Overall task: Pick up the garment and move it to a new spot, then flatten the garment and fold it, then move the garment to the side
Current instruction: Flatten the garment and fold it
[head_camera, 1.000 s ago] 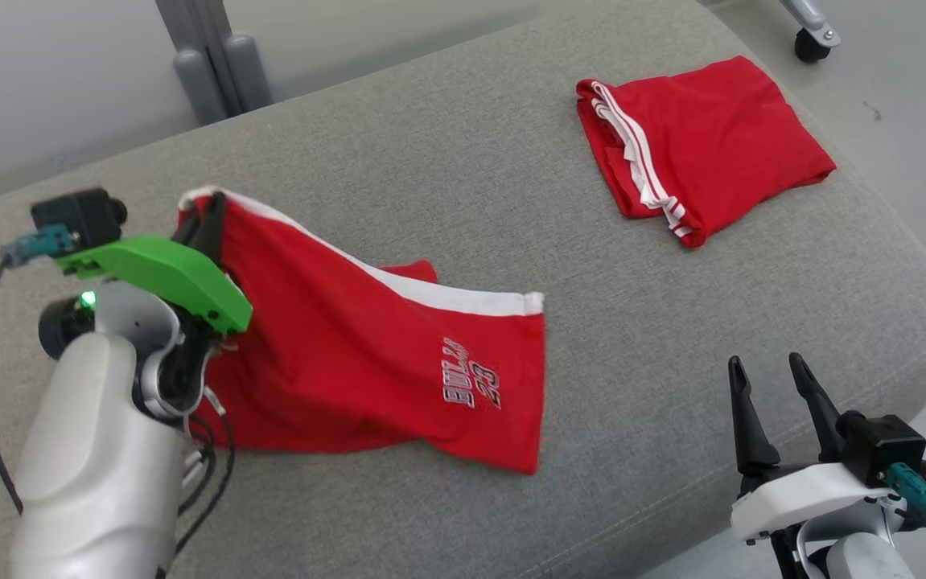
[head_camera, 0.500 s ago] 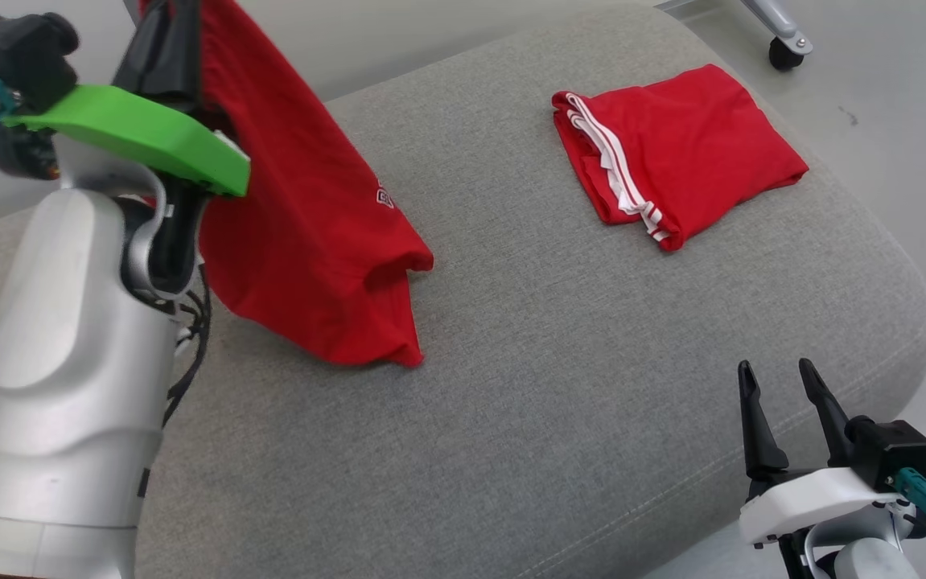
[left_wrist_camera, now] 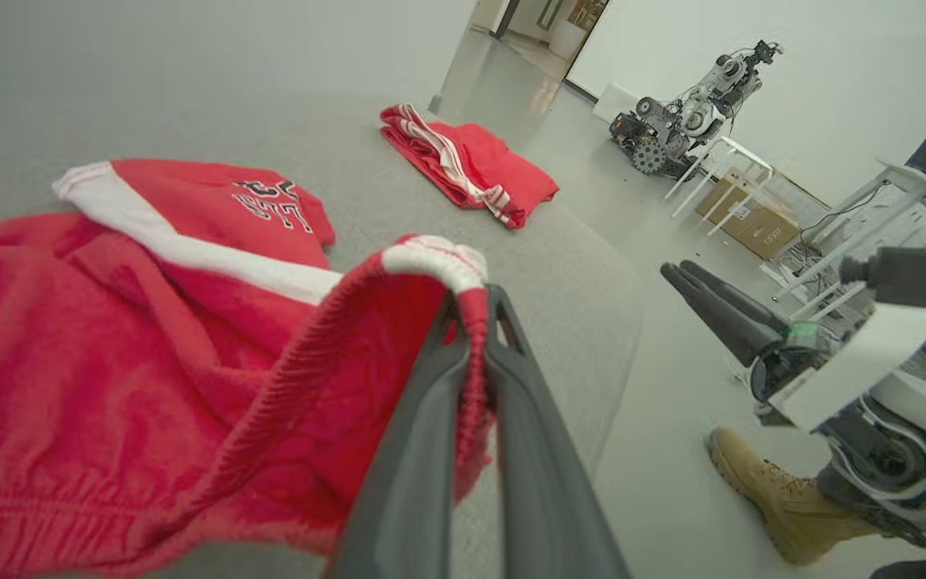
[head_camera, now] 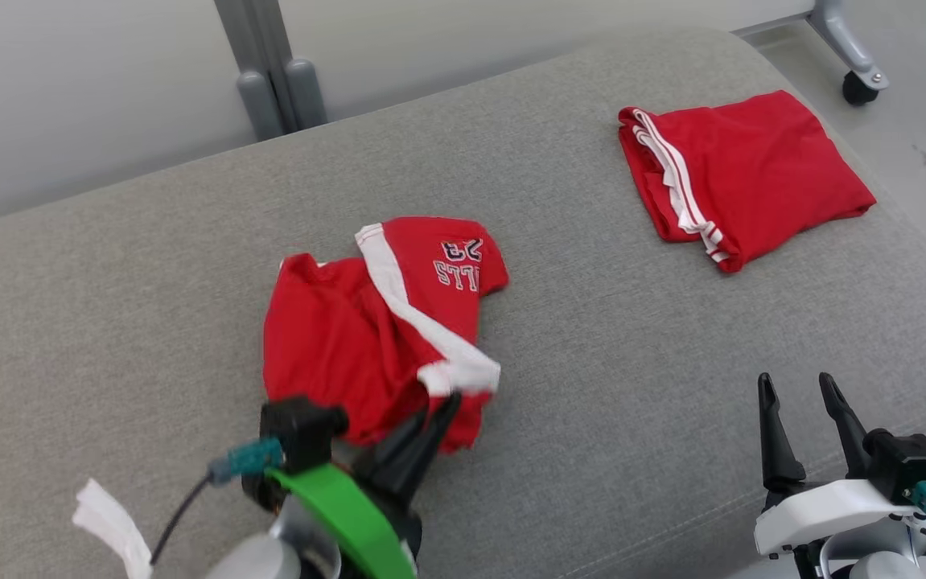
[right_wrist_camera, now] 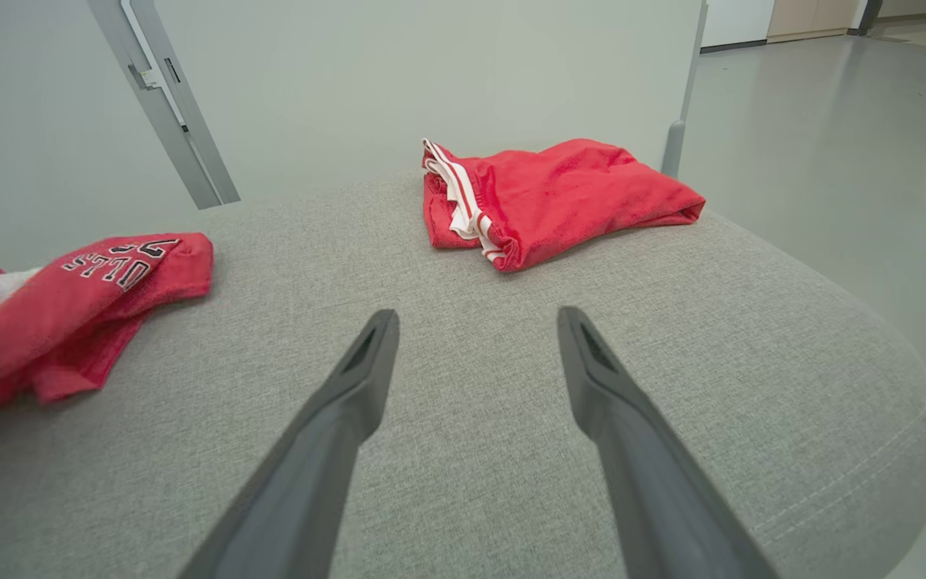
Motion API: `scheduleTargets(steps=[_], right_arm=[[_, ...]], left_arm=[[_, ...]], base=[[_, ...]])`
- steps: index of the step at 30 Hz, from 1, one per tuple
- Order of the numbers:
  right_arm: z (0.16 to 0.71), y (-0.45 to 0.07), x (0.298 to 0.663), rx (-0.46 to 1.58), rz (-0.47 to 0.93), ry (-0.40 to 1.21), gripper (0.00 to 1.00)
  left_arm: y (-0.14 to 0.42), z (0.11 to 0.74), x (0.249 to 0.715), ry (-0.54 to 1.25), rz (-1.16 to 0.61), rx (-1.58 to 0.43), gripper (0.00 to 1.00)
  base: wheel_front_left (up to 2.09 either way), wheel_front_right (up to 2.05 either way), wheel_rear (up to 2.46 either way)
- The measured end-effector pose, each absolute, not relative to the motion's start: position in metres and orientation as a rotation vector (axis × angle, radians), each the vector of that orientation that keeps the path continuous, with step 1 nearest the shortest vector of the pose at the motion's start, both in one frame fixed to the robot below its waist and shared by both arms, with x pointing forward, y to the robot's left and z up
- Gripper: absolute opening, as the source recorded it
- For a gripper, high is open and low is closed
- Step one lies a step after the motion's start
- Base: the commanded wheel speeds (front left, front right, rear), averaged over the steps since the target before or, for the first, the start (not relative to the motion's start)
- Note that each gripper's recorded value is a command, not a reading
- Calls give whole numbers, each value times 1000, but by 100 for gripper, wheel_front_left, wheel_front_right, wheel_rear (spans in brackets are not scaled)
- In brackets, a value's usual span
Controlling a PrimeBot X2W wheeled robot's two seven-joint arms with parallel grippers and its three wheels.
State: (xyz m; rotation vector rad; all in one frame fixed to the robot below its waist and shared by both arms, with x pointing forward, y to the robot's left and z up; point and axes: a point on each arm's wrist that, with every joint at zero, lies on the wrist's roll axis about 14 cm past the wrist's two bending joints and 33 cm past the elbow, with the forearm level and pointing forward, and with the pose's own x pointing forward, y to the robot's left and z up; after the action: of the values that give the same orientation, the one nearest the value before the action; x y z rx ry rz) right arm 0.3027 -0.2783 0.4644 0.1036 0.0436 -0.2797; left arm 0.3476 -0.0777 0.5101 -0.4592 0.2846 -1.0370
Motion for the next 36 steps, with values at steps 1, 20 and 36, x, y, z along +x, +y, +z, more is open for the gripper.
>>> scheduleTargets(steps=[1, 20, 36], right_arm=[[465, -278, 304, 104, -276, 42, 100], [465, -249, 318, 82, -169, 42, 100], [470, -255, 311, 67, -189, 26, 100]], left_arm=[[-72, 497, 339, 321, -1027, -448, 0], [99, 401, 339, 393, -464, -311, 100], [164, 401, 348, 519, -153, -143, 100]], base=[[0, 0, 0], [0, 0, 0], [0, 0, 0]])
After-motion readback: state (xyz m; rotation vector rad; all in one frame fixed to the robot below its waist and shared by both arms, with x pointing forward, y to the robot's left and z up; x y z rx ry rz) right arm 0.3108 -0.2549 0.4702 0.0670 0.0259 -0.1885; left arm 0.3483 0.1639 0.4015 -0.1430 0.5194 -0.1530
